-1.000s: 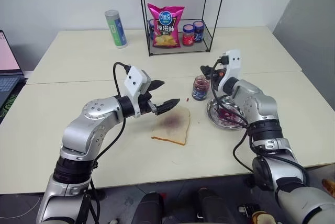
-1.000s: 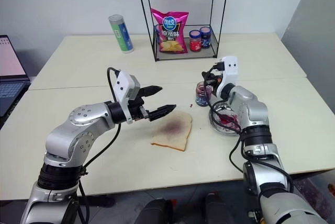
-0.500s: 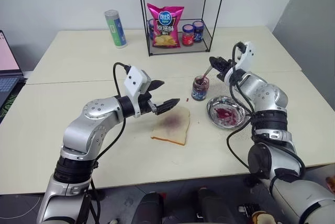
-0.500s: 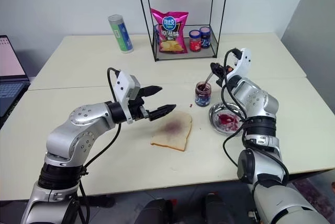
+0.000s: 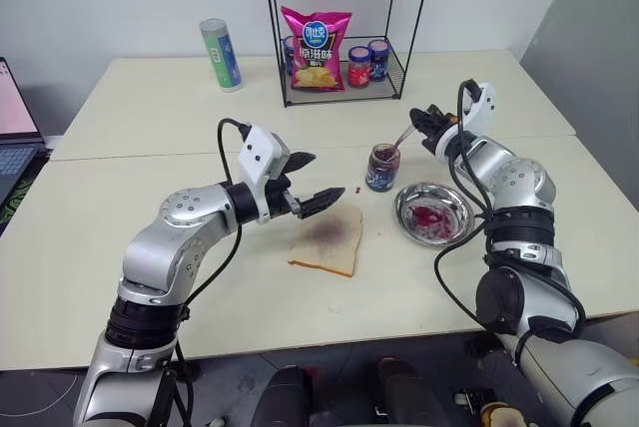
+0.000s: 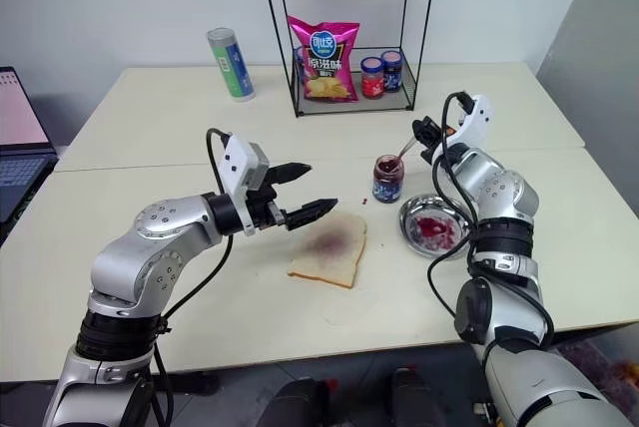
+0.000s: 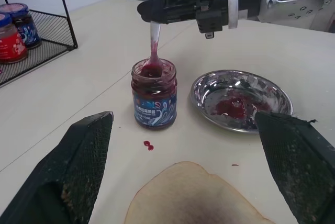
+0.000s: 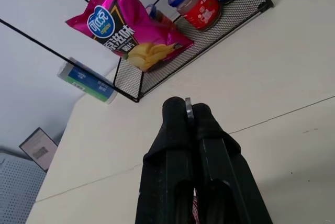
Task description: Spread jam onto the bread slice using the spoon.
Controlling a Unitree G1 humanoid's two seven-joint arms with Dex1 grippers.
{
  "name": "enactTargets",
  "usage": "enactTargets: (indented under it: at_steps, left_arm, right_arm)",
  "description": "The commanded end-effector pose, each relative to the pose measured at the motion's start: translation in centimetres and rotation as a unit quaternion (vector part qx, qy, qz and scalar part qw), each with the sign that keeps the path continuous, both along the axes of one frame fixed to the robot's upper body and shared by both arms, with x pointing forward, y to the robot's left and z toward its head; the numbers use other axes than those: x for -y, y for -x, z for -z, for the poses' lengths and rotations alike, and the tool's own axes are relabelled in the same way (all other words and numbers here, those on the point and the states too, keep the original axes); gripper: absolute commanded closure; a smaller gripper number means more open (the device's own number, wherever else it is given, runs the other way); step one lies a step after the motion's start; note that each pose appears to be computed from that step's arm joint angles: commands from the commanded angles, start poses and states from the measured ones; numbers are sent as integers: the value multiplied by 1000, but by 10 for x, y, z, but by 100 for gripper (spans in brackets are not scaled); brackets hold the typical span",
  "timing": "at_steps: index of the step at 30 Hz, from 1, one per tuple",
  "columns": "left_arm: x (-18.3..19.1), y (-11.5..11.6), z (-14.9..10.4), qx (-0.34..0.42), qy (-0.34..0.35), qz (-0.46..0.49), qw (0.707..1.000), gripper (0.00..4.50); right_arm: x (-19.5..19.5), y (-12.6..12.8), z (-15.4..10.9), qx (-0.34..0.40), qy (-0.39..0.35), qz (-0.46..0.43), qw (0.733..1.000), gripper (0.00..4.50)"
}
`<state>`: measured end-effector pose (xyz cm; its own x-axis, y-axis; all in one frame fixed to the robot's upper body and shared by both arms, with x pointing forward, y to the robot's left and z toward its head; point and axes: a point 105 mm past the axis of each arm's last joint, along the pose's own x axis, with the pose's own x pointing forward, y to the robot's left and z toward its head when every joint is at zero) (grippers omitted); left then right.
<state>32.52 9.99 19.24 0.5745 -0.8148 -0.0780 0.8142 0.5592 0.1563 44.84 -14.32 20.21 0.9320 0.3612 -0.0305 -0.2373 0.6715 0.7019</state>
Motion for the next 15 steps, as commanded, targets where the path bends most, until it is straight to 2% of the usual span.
enactTargets:
  at_steps: [1,15]
  left_arm:
    - [2,2,-12,29,1,7,1000,0]
    - [3,2,-12,29,0,12,1000,0]
  right_arm:
    - [3,0,-20,22,-33,6,999,446]
    - [12,2,-24,23,-32,14,999,446]
